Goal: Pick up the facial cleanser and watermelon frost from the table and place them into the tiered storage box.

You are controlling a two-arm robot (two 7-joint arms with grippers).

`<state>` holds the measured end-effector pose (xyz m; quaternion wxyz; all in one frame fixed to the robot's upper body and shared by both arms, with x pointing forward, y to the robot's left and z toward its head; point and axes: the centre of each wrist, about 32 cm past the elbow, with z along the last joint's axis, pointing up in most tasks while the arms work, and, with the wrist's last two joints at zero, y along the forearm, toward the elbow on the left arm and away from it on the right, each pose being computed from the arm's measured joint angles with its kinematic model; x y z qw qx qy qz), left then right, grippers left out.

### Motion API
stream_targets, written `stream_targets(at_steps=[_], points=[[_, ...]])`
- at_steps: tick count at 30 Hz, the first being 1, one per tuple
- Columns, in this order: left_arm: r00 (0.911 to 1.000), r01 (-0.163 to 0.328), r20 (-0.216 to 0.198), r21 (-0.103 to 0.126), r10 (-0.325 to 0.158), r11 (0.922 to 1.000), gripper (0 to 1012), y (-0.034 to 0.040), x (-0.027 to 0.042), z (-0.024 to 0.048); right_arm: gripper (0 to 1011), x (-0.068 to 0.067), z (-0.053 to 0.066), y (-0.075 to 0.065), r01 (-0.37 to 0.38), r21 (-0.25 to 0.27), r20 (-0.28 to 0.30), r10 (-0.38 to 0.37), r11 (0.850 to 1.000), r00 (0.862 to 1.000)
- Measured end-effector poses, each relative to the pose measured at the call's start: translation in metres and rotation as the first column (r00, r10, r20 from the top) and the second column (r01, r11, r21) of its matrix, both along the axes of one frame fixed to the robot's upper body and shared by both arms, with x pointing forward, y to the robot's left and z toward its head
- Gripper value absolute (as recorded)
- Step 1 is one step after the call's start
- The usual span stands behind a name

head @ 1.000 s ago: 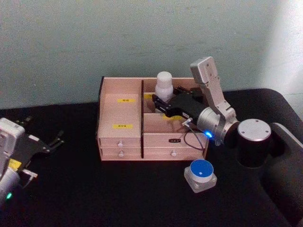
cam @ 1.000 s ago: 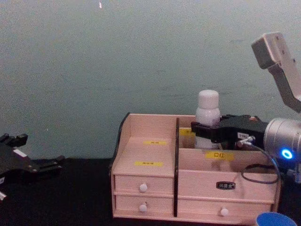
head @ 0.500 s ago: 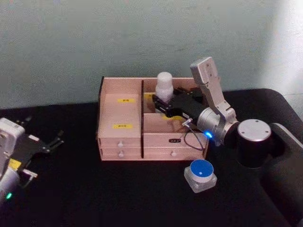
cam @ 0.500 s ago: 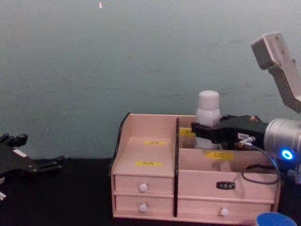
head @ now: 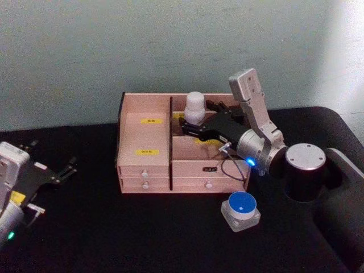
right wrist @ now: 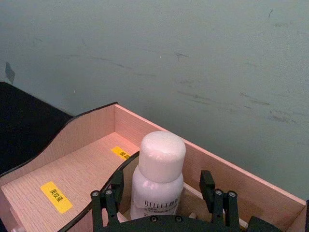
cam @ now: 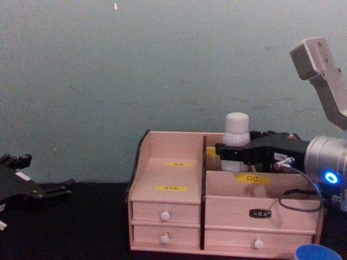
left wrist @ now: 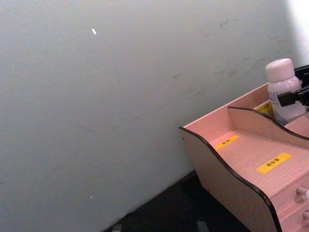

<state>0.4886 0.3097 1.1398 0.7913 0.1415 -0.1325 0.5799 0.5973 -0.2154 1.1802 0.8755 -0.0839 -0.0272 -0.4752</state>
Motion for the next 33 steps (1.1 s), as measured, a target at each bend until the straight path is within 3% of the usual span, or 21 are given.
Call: stream_targets(at_steps=[13, 22, 33], points=[[1.0, 0.0, 0.0, 0.0, 0.0, 1.0, 1001, 0.0, 0.0, 0.0, 1002, 0.0, 0.0, 0.0, 0.0, 0.002, 0.004, 0.0, 1.0, 1.0], [1.0, 0.0, 0.0, 0.0, 0.0, 1.0, 1001, 0.0, 0.0, 0.0, 1002, -0.012, 0.004, -0.01, -0.015, 0.031, 0.053, 0.013, 0.999, 0.999], [1.0, 0.0, 0.0, 0.0, 0.0, 1.0, 1001, 0.0, 0.0, 0.0, 1002, -0.057, 0.013, -0.047, -0.099, 0.054, 0.096, 0.093, 0.994, 0.991]])
